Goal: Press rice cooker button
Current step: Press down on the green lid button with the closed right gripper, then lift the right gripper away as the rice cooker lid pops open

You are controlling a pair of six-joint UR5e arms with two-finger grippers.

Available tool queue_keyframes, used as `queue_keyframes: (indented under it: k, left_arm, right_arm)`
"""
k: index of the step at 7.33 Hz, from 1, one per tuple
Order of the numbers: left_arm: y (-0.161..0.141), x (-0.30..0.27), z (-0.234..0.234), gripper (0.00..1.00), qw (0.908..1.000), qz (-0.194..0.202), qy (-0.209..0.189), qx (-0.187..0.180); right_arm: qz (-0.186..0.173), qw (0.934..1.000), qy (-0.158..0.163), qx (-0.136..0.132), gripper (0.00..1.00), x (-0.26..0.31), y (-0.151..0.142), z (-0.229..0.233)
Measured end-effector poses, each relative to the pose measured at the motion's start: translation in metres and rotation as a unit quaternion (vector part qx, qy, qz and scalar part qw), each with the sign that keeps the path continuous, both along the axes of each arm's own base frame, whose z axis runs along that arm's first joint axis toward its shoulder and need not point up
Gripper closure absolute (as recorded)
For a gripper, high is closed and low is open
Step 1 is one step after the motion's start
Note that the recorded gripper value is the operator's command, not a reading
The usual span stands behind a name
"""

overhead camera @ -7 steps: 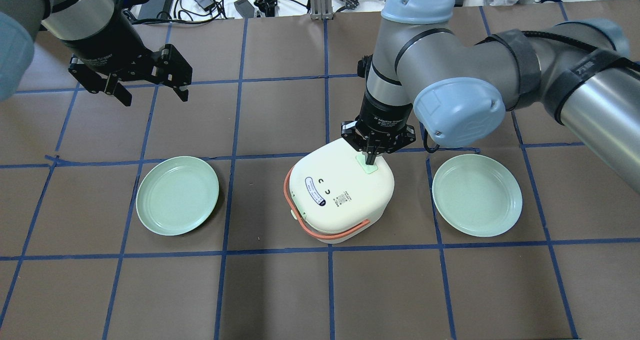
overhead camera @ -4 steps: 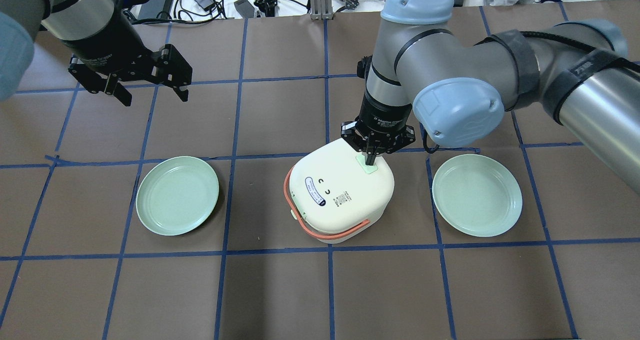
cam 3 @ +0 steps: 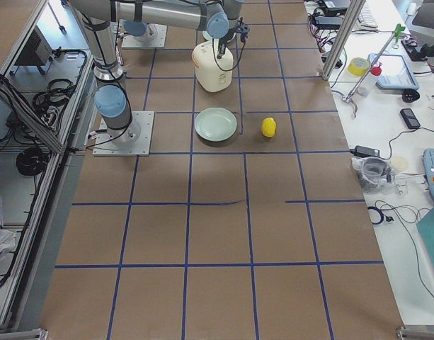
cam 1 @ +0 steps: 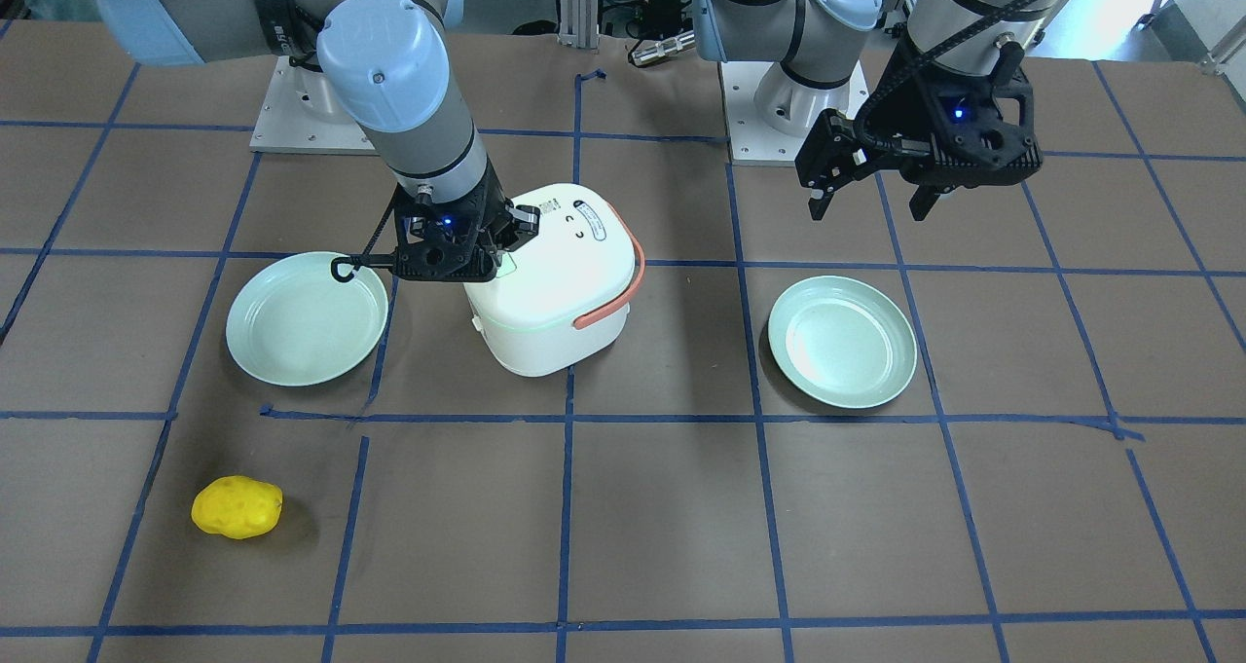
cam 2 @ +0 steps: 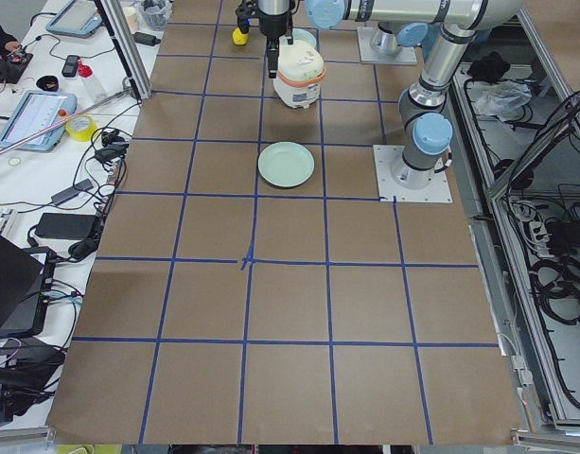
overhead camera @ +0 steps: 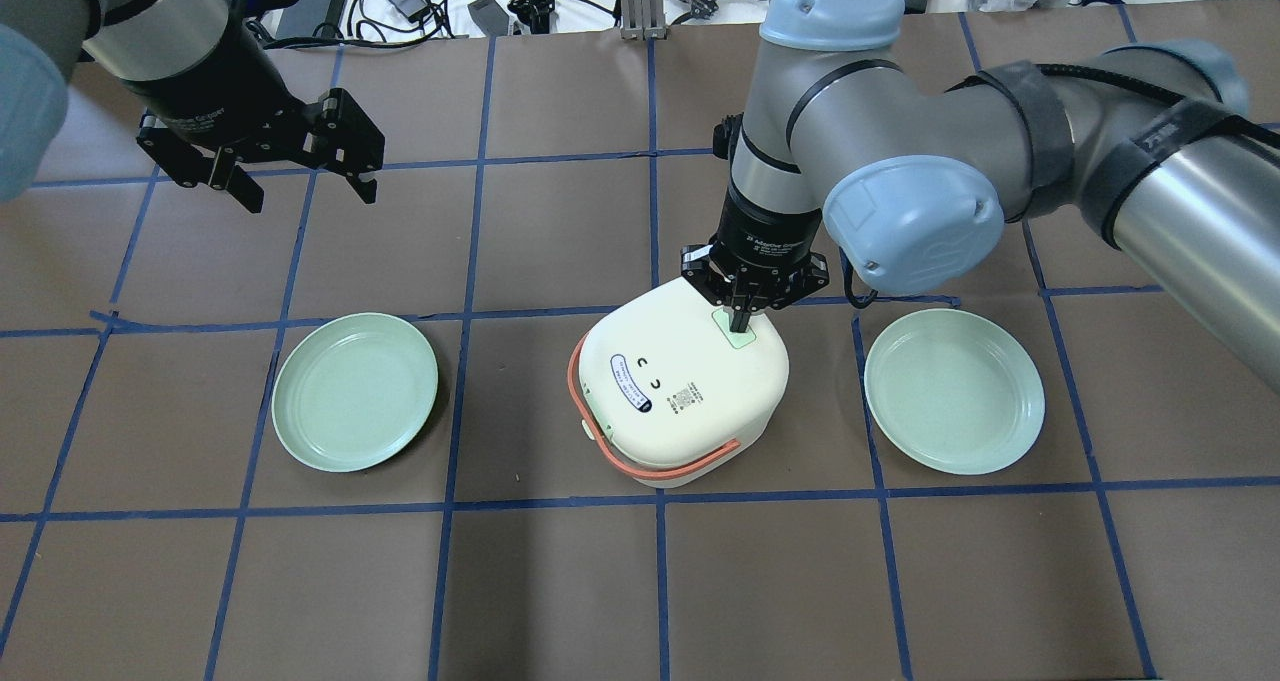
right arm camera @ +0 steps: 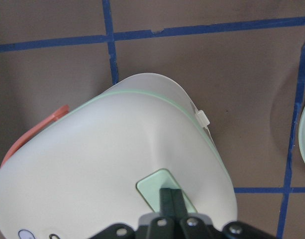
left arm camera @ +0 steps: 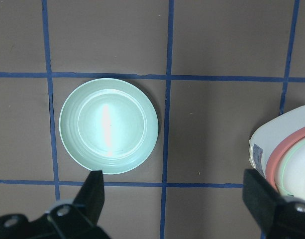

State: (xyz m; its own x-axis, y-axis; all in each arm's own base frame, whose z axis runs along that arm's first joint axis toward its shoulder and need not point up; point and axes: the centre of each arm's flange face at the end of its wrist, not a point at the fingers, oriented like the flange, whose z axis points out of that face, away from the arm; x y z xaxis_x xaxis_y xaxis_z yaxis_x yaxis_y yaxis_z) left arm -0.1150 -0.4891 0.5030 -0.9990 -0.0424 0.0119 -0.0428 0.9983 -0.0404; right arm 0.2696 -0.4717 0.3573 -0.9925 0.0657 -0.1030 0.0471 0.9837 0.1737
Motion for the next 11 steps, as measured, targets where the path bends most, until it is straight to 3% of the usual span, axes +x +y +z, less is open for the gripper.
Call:
queue_keyframes:
  k: [6,7,8,9,11]
  left_arm:
    - [0.0,0.0,0.0,0.0,1.0,0.0,0.0,0.0]
    - [0.0,0.0,0.0,0.0,1.0,0.0,0.0,0.0]
    - [0.0,0.0,0.0,0.0,1.0,0.0,0.0,0.0]
    - [0.0,0.0,0.0,0.0,1.0,0.0,0.0,0.0]
    - [0.0,0.0,0.0,0.0,1.0,0.0,0.0,0.0]
  right_arm:
    - [-0.01,0.9999,-0.001,-0.006,0.98,0.001,-0.001,0.007]
    - [-0.02,0.9996,-0.002,-0.017,0.77,0.002,-0.005,0.02]
    - [-0.027,0.999,-0.005,-0.034,0.14,0.004,-0.01,0.039]
    - [-0.033,0.9981,-0.008,-0.052,0.0,0.006,-0.015,0.061]
    - [-0.047,0.9953,-0.012,-0.083,0.0,0.006,-0.015,0.108]
